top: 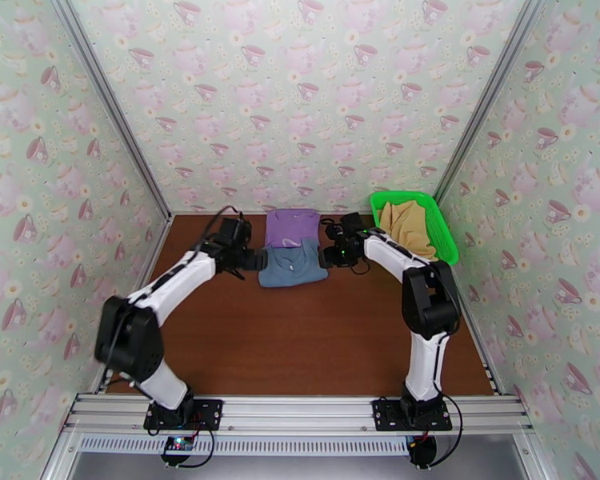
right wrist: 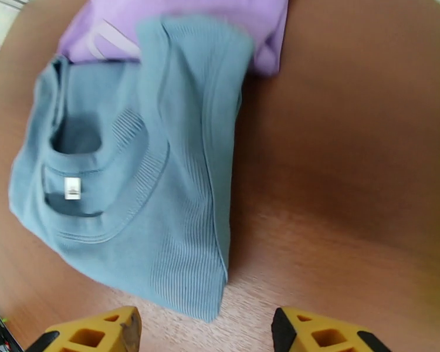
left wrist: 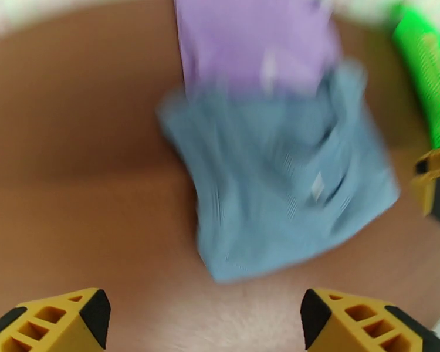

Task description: Fold and stack the mixed laundry pile

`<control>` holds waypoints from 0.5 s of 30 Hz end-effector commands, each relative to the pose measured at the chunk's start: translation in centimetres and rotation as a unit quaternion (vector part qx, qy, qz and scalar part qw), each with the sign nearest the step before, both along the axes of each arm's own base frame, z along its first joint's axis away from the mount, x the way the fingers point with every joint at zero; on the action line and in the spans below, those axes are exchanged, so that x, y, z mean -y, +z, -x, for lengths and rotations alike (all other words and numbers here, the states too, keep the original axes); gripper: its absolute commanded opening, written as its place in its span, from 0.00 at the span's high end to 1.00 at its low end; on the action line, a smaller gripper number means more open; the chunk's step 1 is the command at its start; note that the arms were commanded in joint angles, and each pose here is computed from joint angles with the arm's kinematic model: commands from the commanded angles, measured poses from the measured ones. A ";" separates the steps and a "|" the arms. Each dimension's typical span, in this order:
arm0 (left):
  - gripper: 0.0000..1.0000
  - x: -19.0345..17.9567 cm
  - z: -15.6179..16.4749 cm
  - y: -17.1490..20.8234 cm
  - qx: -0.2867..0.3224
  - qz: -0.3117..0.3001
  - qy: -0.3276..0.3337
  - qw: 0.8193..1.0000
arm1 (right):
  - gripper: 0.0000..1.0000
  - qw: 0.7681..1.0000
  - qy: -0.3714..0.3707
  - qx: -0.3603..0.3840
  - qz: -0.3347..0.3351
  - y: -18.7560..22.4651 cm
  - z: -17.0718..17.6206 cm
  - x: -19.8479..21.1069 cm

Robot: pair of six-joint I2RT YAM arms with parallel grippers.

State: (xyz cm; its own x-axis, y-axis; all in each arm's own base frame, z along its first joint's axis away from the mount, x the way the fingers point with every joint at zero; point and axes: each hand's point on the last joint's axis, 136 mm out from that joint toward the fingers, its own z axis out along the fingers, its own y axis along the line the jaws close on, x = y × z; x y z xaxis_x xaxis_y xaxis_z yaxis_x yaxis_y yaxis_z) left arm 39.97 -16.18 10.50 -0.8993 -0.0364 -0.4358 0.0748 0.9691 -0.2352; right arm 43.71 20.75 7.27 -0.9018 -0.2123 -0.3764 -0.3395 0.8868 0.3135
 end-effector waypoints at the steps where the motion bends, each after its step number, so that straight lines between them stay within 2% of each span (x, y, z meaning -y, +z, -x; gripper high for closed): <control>1: 0.11 2.5 -0.9 0.1 -0.014 0.082 0.015 0.996 | 0.36 0.999 -0.017 -0.023 -0.020 -0.7 -0.3 -1.4; 9: 0.15 3.5 -2.7 -5.0 -0.055 0.078 0.023 0.995 | 0.36 0.997 -0.013 -0.058 -0.049 -3.5 -0.8 -4.2; 15: 0.16 4.2 -3.2 -7.9 -0.078 0.081 0.016 0.993 | 0.41 0.995 -0.010 -0.072 -0.064 -4.6 -0.8 -5.5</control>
State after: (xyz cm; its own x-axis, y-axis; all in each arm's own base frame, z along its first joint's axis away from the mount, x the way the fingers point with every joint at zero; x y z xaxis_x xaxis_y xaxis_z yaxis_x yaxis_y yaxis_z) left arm 42.25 -19.24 3.07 -0.9517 -0.1170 -0.2840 -0.0115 0.9376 -0.3476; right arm 44.83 24.65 3.62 -0.9420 -0.1567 -0.2968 -0.2764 0.8638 0.4212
